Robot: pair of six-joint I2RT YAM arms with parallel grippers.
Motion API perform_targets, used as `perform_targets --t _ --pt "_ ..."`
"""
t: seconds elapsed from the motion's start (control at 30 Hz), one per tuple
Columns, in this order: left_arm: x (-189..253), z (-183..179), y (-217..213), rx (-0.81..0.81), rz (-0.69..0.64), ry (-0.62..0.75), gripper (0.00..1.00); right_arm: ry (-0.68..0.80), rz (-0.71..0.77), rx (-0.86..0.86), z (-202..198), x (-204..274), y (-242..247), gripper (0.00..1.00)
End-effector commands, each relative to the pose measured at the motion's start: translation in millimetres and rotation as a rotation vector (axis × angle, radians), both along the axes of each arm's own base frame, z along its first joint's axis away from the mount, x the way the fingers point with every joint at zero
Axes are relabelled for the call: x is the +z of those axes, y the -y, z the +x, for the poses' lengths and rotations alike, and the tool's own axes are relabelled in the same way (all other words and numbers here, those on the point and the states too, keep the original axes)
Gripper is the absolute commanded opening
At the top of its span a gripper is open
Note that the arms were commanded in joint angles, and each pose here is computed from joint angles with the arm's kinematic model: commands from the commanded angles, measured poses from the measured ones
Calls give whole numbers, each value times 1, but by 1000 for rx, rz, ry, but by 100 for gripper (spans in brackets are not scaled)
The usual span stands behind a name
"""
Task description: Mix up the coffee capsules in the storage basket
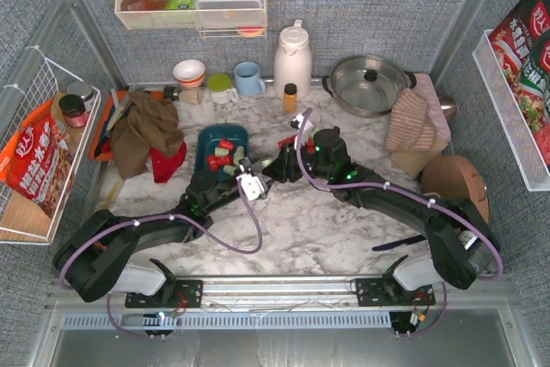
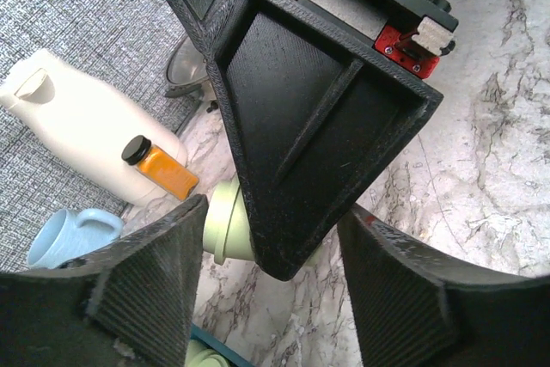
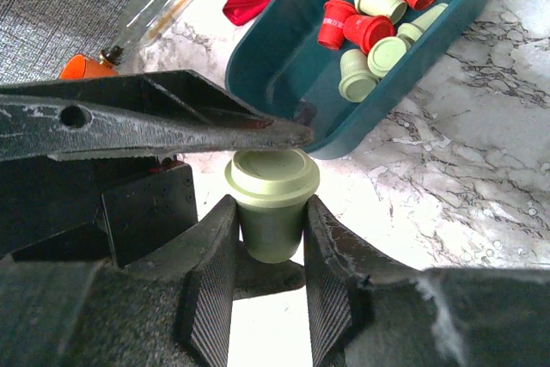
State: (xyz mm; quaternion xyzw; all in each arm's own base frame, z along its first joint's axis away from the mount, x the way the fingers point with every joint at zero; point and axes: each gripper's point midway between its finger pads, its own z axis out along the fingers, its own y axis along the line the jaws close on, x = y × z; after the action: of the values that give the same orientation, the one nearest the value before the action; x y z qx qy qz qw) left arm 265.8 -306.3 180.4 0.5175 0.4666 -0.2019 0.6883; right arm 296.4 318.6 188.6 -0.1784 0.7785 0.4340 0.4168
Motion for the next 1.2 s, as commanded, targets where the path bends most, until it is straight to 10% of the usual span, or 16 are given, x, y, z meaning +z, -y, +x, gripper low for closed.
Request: perform_targets --t 0.0,0.33,1.17 --pt "10 4 -1 19 -12 50 66 23 16 15 1 8 -4 23" --pt "12 8 -4 45 1 64 39 35 3 2 1 9 0 41" --pt "29 64 -45 390 -208 -156 19 274 -251 -640 34 24 136 99"
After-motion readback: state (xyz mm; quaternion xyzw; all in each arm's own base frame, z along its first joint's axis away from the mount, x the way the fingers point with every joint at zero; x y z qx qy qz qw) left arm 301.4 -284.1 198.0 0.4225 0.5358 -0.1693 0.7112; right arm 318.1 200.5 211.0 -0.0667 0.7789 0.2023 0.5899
